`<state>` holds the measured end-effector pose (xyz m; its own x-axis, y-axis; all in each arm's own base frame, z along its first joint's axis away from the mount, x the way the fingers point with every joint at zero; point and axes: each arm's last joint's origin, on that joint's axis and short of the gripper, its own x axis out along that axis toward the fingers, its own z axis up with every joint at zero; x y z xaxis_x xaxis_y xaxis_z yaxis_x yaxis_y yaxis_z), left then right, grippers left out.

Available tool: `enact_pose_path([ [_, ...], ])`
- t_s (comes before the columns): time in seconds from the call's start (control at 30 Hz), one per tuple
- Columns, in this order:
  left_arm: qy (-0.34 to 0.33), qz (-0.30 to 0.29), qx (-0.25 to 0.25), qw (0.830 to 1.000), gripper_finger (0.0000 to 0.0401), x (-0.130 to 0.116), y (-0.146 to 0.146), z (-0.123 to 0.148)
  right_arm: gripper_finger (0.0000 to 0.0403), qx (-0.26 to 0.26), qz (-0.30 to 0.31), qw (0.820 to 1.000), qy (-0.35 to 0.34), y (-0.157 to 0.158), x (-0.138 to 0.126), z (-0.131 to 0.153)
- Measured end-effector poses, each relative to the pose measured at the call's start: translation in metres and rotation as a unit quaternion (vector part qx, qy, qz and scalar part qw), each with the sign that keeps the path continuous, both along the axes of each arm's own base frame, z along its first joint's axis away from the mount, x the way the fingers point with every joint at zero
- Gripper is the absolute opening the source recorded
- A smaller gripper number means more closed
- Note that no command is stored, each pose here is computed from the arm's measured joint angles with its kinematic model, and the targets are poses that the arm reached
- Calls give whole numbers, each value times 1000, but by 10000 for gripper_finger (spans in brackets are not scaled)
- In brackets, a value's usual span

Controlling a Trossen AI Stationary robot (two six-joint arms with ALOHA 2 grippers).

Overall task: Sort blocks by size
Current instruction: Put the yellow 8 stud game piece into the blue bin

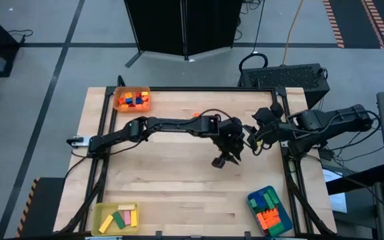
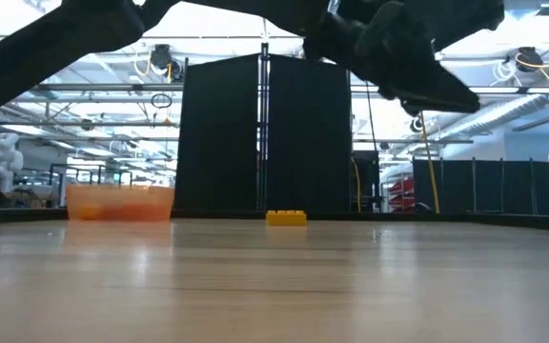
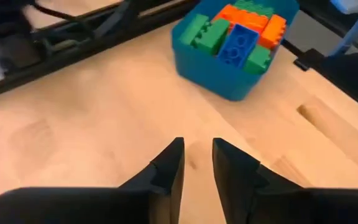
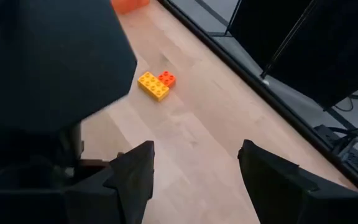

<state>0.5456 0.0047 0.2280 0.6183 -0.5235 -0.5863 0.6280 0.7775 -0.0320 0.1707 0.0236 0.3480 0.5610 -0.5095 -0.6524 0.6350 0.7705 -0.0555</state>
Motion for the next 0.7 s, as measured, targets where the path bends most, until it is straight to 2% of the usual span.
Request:
enact_pose_path([
  [0.17, 34, 23, 6, 999, 73, -7, 18, 0, 226, 1, -10, 1000, -13, -7, -8, 5],
  [0.53, 147, 72, 76, 984, 72, -28, 37, -6, 226, -18, -7, 1000, -1, -8, -11, 5],
  [0.7, 182, 92, 90, 975, 72, -43, 41, 10, 226, -22, -19, 1000, 1, -10, -12, 4],
])
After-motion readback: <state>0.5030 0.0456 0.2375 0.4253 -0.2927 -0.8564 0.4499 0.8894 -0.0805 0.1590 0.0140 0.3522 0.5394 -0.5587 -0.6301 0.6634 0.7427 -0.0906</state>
